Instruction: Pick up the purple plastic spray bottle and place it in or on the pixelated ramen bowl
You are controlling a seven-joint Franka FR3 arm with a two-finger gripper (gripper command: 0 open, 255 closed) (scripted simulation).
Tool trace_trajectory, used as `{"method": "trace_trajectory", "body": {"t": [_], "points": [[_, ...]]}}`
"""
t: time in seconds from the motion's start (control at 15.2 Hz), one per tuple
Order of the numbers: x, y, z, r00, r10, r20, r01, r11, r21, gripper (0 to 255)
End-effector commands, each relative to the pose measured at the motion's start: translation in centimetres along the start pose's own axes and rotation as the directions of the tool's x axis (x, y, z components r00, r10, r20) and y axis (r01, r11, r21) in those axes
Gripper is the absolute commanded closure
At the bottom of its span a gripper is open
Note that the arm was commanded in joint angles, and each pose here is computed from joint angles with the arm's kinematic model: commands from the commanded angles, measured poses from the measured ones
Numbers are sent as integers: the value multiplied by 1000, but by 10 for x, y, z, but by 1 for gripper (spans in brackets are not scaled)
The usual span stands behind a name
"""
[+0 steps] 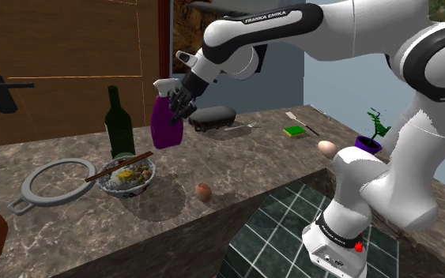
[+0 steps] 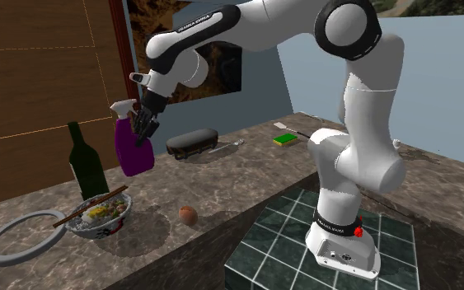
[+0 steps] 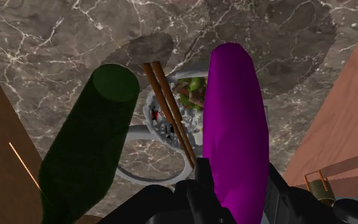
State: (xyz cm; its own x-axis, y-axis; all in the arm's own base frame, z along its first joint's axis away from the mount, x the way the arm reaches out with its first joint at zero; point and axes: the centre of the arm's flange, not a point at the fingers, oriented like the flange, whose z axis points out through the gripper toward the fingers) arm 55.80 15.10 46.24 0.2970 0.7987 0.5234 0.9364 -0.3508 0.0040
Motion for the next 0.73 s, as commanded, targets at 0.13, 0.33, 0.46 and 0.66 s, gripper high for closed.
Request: {"method": "trace_trajectory", "body": {"t": [0.13, 0.33, 0.46, 0.66], "points": [[46, -1, 29, 1000, 2, -1, -2, 1000, 0, 255], [79, -1, 51, 1000, 2, -1, -2, 1000, 0, 255], [108, -2, 69, 1000, 2, -1, -2, 1000, 0, 255], [100, -2, 82, 1000, 2, -1, -2, 1000, 0, 255]]}}
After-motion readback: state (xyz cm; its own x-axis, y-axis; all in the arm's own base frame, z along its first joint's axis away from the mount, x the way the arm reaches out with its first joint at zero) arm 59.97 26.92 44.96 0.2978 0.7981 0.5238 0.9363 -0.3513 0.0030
